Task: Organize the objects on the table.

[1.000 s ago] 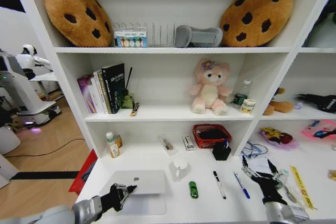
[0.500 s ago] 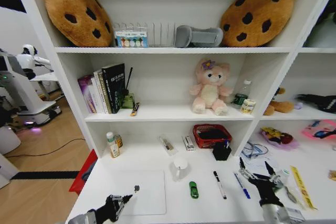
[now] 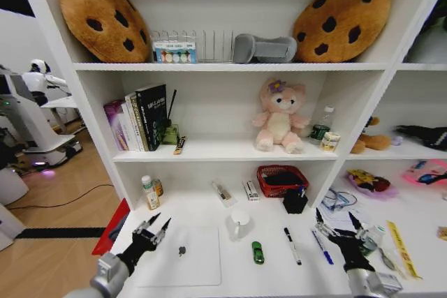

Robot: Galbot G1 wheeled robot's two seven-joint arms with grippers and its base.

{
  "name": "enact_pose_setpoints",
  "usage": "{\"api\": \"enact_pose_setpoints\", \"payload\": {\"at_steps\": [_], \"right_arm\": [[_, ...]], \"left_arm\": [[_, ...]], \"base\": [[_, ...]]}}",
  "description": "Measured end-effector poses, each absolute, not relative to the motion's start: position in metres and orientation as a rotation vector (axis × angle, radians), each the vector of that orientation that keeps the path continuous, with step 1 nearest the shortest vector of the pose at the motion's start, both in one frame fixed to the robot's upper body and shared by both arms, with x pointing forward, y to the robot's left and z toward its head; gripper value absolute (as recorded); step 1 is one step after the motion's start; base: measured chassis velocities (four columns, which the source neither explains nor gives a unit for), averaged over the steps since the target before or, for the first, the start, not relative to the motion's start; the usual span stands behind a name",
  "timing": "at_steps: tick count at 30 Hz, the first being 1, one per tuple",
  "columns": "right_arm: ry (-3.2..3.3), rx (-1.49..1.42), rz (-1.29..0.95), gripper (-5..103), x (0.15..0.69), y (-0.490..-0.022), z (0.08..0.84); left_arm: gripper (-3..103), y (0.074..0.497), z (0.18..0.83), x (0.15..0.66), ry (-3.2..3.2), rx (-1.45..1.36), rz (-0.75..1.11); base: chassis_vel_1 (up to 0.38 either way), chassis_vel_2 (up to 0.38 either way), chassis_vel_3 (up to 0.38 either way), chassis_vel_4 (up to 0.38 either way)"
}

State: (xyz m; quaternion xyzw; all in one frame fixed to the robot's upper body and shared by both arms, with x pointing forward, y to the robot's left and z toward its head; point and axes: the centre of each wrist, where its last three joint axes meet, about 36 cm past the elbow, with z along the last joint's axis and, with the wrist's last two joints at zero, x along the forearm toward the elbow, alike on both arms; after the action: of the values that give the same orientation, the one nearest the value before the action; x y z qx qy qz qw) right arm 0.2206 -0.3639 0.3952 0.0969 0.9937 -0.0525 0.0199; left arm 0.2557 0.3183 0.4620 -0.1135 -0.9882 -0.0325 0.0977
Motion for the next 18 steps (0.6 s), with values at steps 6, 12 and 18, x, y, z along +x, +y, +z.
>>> {"api": "enact_pose_setpoints", "payload": {"at_steps": [6,12,18], "right_arm": [[3.096,0.238,-0.156,100,0.215,-0.357,0.394],[3.101,0.2,-0.171,100,0.211,-0.356,0.395],[3.107,0.21,-0.224,100,0.208,-0.369,0.393]], "left_arm": [[79,0.34,0.464,0.26,-2.977,-0.185,0.029],[98,0.369,0.463,0.261,-3.007,-0.062,0.111],[100,0.404,0.462,0.26,-3.036,-0.014,0.12]], "base": [[0.0,0.0,0.0,0.0],[0.0,0.0,0.0,0.0],[0.0,0.0,0.0,0.0]]}}
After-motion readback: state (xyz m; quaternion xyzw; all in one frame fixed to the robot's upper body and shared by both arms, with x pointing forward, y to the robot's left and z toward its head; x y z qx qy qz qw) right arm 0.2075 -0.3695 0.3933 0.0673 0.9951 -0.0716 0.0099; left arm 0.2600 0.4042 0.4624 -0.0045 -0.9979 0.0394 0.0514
